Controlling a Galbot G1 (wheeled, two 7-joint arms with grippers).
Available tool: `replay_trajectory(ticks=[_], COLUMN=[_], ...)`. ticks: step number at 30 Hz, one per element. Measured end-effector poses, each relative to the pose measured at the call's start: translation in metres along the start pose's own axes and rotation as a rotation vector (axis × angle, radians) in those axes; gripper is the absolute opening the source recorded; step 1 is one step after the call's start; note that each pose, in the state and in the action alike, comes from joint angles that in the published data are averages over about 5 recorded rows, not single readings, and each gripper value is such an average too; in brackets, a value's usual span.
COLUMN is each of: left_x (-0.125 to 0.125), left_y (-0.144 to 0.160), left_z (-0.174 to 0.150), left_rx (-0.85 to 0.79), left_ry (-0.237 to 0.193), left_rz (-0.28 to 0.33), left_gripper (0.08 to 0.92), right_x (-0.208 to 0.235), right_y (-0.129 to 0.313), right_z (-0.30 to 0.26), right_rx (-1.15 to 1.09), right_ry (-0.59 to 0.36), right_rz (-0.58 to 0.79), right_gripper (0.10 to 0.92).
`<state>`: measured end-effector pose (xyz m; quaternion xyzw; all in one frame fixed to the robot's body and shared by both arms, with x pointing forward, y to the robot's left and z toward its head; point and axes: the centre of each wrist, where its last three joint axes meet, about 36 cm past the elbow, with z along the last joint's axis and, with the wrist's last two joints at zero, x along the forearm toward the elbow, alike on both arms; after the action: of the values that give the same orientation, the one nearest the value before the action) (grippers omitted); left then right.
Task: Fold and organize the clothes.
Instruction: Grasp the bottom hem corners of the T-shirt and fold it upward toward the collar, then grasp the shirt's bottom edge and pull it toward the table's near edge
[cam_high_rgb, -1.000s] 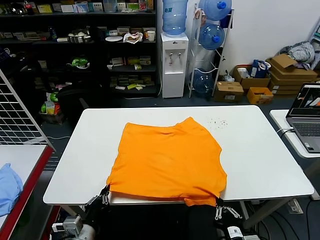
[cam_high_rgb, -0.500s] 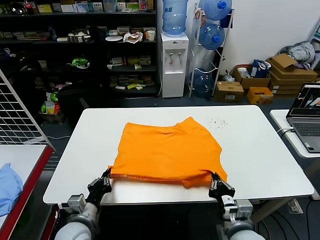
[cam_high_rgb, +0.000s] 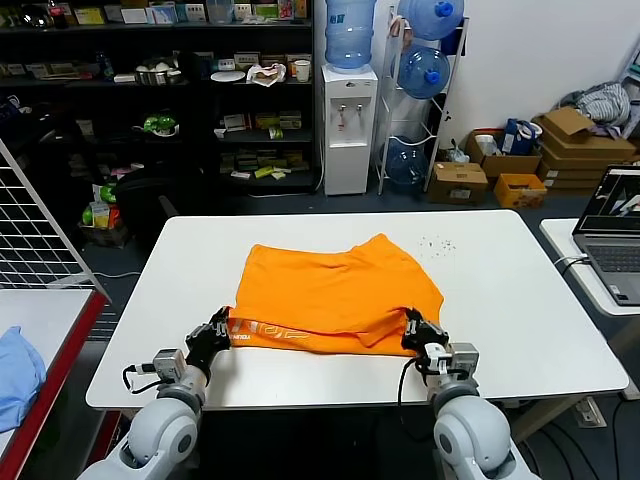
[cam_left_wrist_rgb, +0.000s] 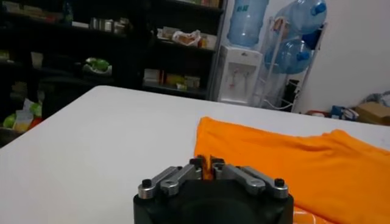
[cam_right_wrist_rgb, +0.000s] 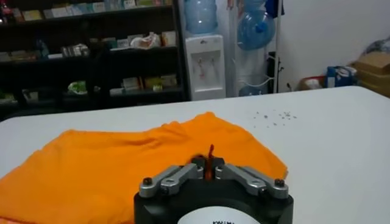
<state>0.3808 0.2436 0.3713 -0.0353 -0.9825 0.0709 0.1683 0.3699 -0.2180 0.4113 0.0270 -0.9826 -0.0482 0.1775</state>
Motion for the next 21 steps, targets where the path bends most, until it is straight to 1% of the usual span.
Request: replay_trajectory(ticks=[7, 13, 15, 18, 21], left_x=[-0.005, 0.002, 0.006, 0.013, 0.021], left_y=[0.005, 0.012, 0.014, 0.016, 0.017], left_z=[-0.005, -0.005, -0.002, 0.007, 0.017], left_rx=[-0.009, -0.021, -0.022, -0.016, -0.007], left_ry=[-0.006, -0.002, 0.007, 0.033, 0.065], left_rz=[-0.001, -0.001, 0.001, 0.007, 0.015], left_gripper=[0.445, 0.618, 0.679, 0.766, 0.851], right_x=[-0.007, 0.001, 0.006, 0.017, 0.028], right_y=[-0.008, -0.023, -0.03, -0.041, -0.051], right_z=[0.0, 0.005, 0.008, 0.014, 0.02], right_rx=[0.018, 0.041, 0.054, 0.072, 0.078], right_ry=[-0.059, -0.078, -0.069, -0.044, -0.007], right_rz=[-0.025, -0.04, -0.043, -0.047, -0.049], right_gripper=[0.543, 0.716, 0.777, 0.859, 0.909])
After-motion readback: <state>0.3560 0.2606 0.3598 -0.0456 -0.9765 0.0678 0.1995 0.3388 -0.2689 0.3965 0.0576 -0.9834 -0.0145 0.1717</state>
